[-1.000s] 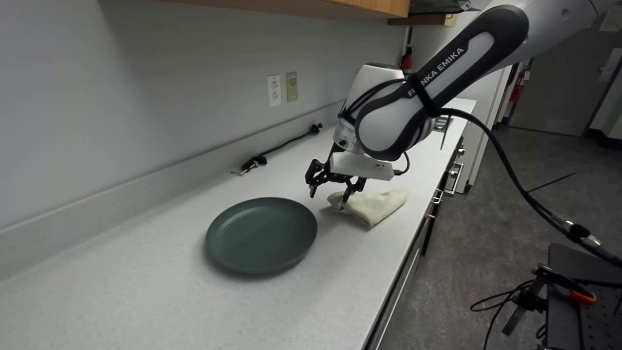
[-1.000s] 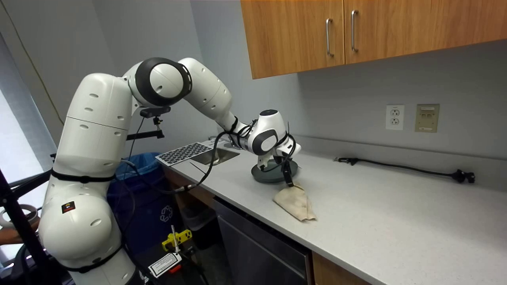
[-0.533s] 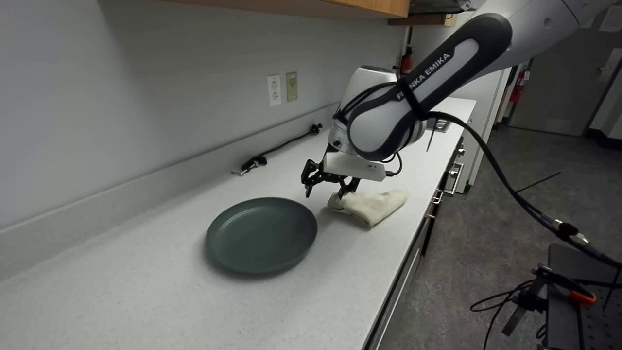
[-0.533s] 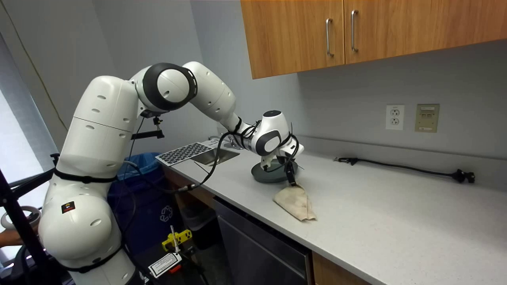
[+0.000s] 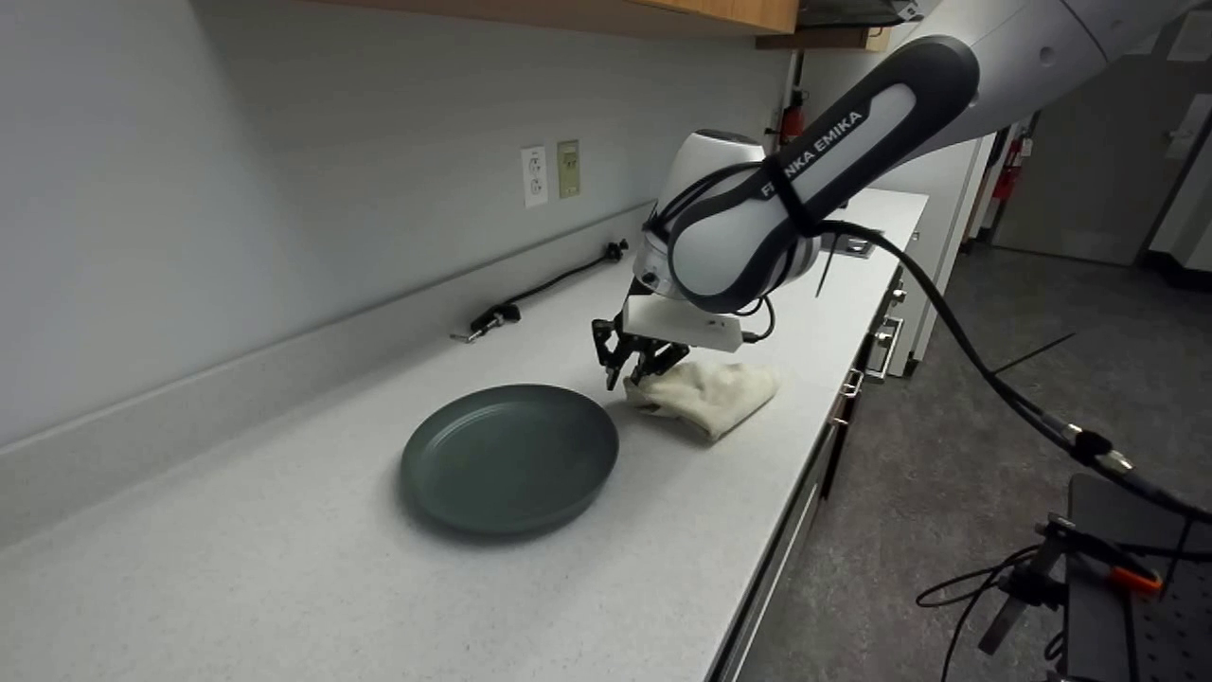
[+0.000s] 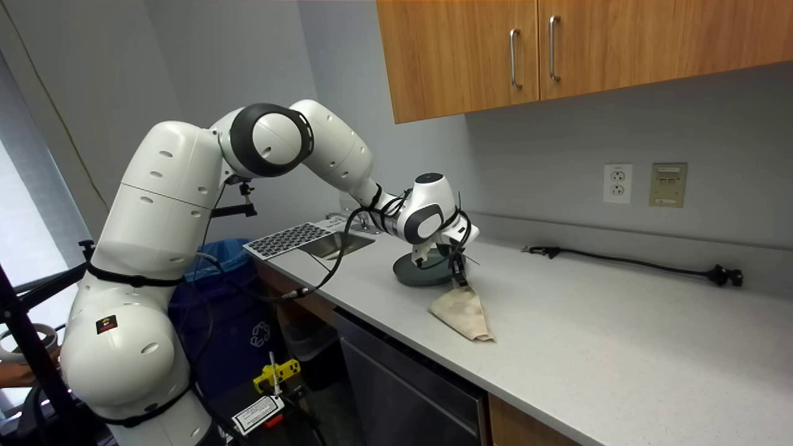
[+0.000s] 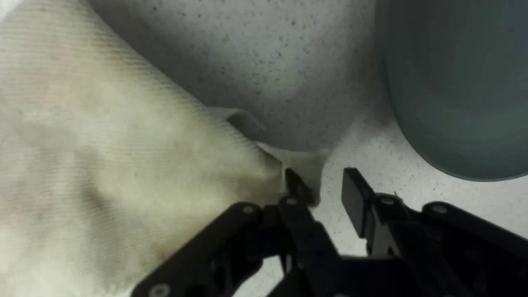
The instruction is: Spread the towel out on the counter
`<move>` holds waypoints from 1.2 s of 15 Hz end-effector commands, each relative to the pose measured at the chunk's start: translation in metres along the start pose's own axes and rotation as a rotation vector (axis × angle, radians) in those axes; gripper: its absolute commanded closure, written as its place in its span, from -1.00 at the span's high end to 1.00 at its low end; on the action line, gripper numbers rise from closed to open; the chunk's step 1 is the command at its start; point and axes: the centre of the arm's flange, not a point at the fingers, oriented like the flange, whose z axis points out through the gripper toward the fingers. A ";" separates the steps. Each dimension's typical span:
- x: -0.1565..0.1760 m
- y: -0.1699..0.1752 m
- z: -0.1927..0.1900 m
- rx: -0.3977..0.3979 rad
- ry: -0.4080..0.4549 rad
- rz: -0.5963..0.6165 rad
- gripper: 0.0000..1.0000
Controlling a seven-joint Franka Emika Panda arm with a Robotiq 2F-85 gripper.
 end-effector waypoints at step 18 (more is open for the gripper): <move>-0.006 -0.030 -0.230 0.529 0.439 -0.072 -0.99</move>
